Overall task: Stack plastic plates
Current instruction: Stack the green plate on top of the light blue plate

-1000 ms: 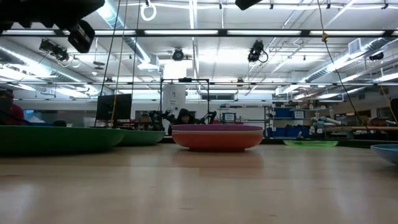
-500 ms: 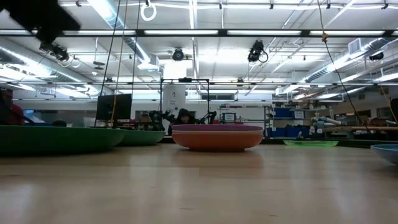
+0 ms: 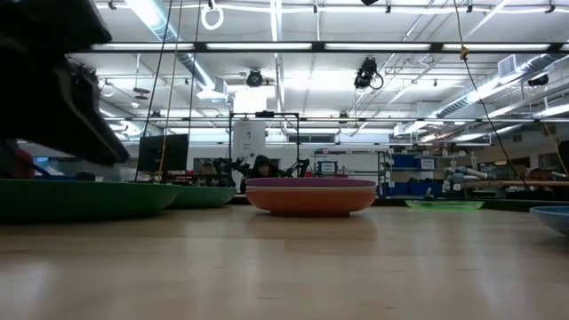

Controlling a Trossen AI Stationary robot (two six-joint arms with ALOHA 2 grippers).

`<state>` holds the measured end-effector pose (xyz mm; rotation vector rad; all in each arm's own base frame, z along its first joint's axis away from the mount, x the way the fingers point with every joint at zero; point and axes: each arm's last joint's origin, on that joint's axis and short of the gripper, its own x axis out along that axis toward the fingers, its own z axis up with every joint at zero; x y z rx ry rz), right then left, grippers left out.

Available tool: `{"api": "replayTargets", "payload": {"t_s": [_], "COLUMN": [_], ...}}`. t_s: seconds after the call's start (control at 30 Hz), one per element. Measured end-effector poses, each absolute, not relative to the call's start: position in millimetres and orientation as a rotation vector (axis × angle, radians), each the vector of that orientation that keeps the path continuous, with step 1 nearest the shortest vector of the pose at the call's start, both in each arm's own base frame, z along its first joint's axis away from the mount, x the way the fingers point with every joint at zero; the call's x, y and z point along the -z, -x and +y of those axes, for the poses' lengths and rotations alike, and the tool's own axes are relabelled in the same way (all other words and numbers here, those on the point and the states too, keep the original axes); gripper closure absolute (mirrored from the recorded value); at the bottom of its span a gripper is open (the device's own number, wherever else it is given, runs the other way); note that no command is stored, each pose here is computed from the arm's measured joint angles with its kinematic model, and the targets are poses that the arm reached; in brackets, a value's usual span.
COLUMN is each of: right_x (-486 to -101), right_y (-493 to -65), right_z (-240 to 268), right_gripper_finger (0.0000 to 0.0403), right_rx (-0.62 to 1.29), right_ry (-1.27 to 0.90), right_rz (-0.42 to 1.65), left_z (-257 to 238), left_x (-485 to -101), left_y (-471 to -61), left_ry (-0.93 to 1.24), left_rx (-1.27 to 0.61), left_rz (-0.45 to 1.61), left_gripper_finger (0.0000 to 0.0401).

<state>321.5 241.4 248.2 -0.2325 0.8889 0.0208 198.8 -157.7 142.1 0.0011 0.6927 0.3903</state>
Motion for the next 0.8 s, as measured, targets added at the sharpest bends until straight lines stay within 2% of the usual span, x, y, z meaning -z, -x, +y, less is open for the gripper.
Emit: {"api": "replayTargets", "payload": {"t_s": [0.2,0.4,0.57,0.8], "right_x": [-248,-248,-248,-248], "right_y": [-321,-321,-321,-321], "right_z": [242,242,242,242], "right_gripper_finger": [0.0154,0.0154,0.0154,0.0154], "right_rx": [-0.022,-0.023,-0.023,-0.024], "right_ry": [0.233,0.232,0.232,0.231], "right_rz": [0.889,0.889,0.889,0.891], "left_z": [-141,-129,-123,-125], "left_x": [-127,-116,-113,-115], "left_y": [-208,-213,-216,-215], "left_ry": [0.019,0.112,0.15,0.234], "left_rx": [-0.501,-0.568,-0.599,-0.634], "left_rz": [0.764,0.862,0.892,0.873], "left_gripper_finger": [0.0193,0.0217,0.0258,0.0344]}}
